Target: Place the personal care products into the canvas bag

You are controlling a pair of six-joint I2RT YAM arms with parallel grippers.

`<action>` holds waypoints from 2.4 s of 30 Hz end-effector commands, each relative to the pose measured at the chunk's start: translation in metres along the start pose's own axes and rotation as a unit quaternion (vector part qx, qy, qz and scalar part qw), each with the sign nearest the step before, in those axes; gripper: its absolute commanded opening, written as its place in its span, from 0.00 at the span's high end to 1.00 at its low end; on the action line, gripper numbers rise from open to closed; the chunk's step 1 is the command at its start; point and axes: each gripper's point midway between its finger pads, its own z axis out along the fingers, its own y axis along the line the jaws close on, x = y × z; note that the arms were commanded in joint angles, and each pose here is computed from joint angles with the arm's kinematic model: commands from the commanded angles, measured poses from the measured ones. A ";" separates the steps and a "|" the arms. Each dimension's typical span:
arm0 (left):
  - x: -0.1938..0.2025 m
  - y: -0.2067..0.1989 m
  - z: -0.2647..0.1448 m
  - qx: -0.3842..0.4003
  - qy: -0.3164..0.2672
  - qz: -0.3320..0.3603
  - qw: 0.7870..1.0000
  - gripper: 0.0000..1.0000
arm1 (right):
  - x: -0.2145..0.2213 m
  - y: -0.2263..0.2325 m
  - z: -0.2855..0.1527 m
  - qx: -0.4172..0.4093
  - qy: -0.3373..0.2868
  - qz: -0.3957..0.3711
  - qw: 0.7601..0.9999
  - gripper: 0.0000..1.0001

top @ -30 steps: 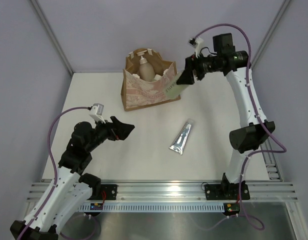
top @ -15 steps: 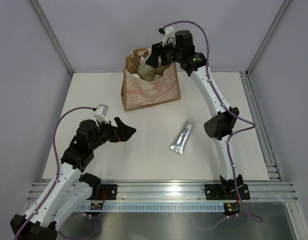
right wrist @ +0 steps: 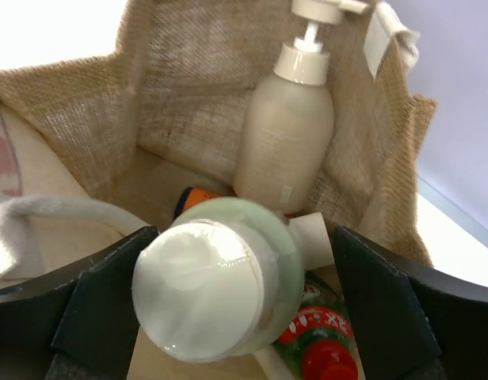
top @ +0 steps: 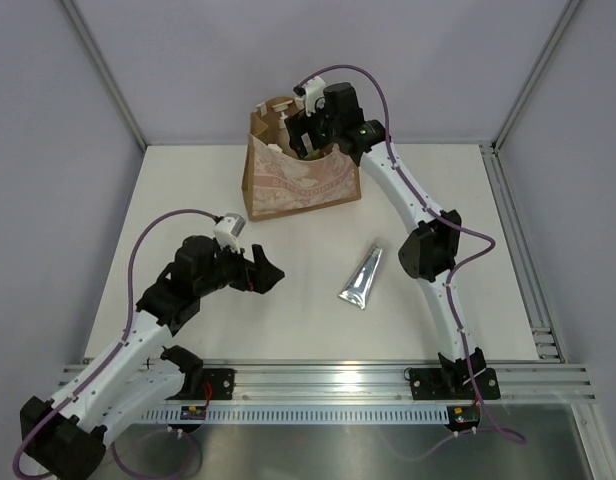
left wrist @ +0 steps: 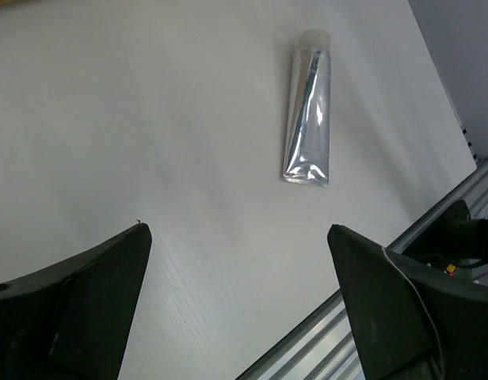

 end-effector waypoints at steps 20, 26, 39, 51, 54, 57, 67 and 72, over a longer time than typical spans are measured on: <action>0.030 -0.086 0.125 0.104 0.102 0.195 0.970 0.01 | -0.077 0.042 -0.191 -0.196 -0.089 0.025 0.976 0.01; -0.006 -0.065 0.161 0.056 0.089 0.190 0.976 0.02 | -0.018 0.030 -0.203 -0.201 -0.029 0.057 0.978 0.01; 0.103 -0.134 0.221 0.116 0.242 0.202 0.942 0.01 | 0.167 -0.087 -0.293 -0.036 0.050 0.278 0.959 0.00; 0.069 -0.084 0.285 -0.111 0.174 0.211 0.955 0.07 | 0.204 -0.072 -0.329 -0.007 0.019 0.300 0.954 0.00; 0.078 -0.076 0.287 -0.117 0.183 0.218 0.952 0.07 | 0.204 -0.071 -0.330 -0.007 0.014 0.297 0.955 0.01; 0.086 -0.080 0.297 -0.103 0.193 0.219 0.951 0.05 | 0.207 -0.073 -0.328 -0.009 0.014 0.301 0.954 0.01; 0.049 -0.137 0.311 -0.032 0.134 0.131 0.982 0.02 | 0.213 -0.071 -0.327 -0.005 0.011 0.299 0.954 0.01; 0.038 -0.151 0.322 -0.028 0.115 0.014 0.993 0.02 | 0.219 -0.078 -0.327 0.011 0.014 0.307 0.951 0.00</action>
